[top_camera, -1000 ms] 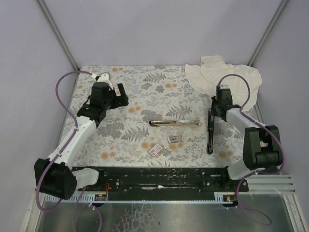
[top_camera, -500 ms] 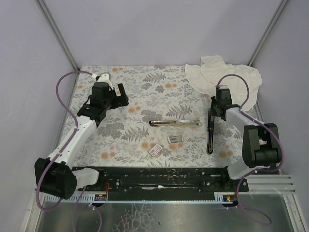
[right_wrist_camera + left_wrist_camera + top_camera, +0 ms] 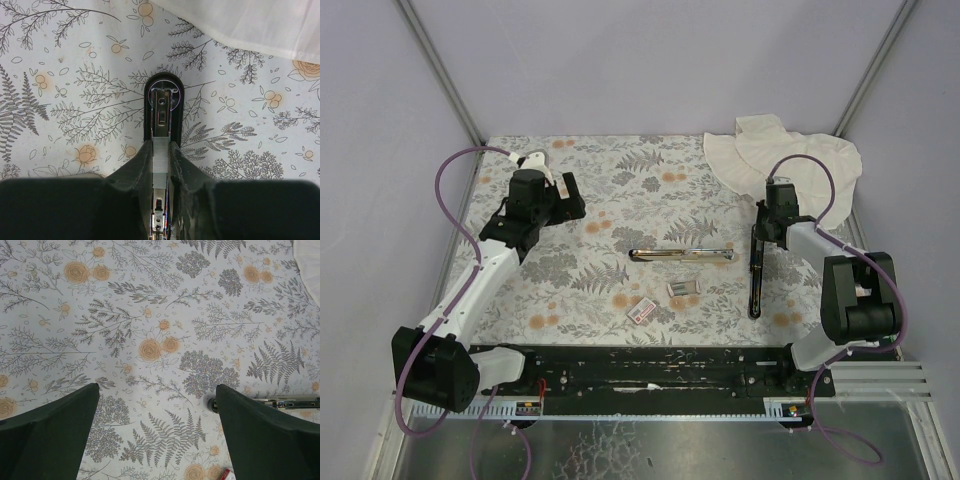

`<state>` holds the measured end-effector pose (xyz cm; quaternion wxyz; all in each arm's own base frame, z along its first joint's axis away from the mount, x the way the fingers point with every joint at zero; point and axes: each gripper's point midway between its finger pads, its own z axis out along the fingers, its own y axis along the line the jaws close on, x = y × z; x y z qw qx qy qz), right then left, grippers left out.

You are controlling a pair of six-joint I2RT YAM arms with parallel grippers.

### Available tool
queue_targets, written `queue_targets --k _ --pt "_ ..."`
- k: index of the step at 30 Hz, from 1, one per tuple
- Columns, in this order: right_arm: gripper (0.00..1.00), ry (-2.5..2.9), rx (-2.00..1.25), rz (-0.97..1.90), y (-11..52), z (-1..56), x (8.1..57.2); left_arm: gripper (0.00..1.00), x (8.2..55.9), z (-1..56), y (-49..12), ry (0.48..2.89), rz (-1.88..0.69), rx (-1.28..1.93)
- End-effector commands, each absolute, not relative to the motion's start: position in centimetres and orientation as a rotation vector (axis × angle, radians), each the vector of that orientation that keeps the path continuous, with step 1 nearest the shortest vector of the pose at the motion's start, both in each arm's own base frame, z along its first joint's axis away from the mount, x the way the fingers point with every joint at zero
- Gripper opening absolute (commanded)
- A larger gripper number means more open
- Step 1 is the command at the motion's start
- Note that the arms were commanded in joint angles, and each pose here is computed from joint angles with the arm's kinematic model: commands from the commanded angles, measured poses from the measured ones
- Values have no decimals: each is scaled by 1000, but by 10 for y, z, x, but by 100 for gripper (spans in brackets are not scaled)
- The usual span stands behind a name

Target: Load the staples into the stapler

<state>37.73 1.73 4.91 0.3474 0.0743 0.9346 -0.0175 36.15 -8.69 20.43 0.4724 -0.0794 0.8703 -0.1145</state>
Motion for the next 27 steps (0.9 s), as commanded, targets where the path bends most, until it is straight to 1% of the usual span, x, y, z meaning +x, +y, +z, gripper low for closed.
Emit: queue_targets --k 1,27 --pt "17 2336 224 -80 10 70 399 100 367 206 -86 2113 -286 -203" --pt "17 2350 222 -105 7 60 408 100 368 207 -83 2113 -278 -208"
